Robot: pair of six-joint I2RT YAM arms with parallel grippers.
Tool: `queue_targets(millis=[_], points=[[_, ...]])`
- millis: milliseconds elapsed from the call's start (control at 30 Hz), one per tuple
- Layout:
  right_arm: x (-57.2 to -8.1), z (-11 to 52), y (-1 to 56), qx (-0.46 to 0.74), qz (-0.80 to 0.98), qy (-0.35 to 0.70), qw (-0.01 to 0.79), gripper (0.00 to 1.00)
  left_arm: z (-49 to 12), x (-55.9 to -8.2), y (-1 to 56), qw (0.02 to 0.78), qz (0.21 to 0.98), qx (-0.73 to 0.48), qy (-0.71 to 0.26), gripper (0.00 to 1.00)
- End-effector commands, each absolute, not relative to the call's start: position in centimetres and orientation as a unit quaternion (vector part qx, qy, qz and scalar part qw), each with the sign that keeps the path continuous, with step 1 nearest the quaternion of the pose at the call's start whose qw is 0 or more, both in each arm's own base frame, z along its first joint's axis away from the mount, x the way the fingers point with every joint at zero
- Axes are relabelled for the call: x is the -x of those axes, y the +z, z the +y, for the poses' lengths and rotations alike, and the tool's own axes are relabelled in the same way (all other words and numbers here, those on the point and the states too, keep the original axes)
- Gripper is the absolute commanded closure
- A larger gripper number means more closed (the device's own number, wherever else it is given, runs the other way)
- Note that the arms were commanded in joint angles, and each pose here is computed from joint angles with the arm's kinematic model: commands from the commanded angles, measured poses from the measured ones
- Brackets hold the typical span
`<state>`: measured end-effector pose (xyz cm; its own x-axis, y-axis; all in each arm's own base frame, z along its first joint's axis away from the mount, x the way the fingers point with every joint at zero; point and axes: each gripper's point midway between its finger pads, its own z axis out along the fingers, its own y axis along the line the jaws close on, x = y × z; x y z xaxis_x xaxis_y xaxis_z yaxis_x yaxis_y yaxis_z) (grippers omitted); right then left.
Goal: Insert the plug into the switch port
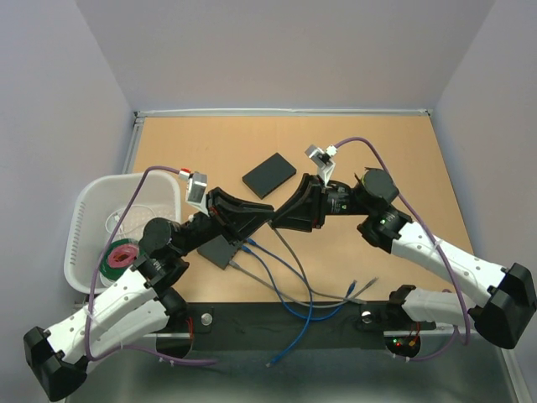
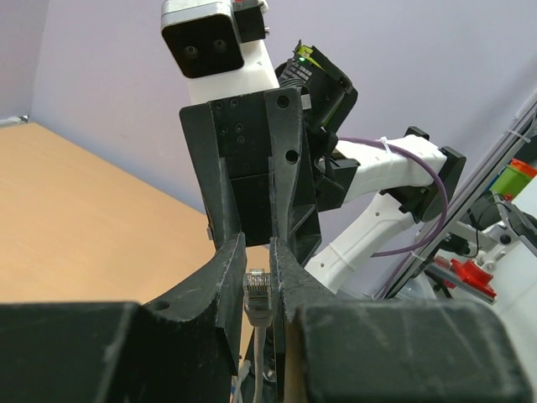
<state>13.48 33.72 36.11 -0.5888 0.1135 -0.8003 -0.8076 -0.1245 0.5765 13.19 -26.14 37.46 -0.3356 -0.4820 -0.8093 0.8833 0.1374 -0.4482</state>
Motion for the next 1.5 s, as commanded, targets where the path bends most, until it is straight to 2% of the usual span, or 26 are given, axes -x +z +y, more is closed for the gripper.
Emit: queue_targets(millis=[0, 1033, 1200, 1300, 1367, 1400, 1467], points=[[-12.8, 33.4, 37.4, 0.316, 0.541, 0.694, 0.354, 0.65, -25.8, -12.7, 39.5, 0.561, 0.49, -0.194, -0.639, 1.0], [-13.0, 33.4, 36.5, 0.313, 0.548, 0.692, 0.351, 0.69, -25.8, -13.1, 39.6, 0.562, 0.493, -0.179, -0.639, 1.0], [-13.3, 33.4, 36.9, 0.309, 0.545, 0.69, 0.363, 0.76, -25.9, -13.2, 39.4, 0.561, 0.496, -0.177, -0.639, 1.0], [-13.3, 33.4, 37.0, 0.309, 0.544, 0.69, 0.364, 0.89, -25.8, -13.3, 39.3, 0.56, 0.499, -0.174, -0.638, 1.0], [-13.1, 33.4, 36.9, 0.312, 0.543, 0.69, 0.363, 0.94, -25.9, -13.4, 39.1, 0.559, 0.502, -0.173, -0.637, 1.0], [-13.2, 33.3, 36.9, 0.312, 0.543, 0.689, 0.364, 0.97, -25.9, -13.5, 39.1, 0.559, 0.503, -0.173, -0.636, 0.98], [-13.2, 33.3, 36.8, 0.31, 0.544, 0.689, 0.365, 0.99, -26.0, -13.8, 38.8, 0.557, 0.513, -0.169, -0.63, 0.83]])
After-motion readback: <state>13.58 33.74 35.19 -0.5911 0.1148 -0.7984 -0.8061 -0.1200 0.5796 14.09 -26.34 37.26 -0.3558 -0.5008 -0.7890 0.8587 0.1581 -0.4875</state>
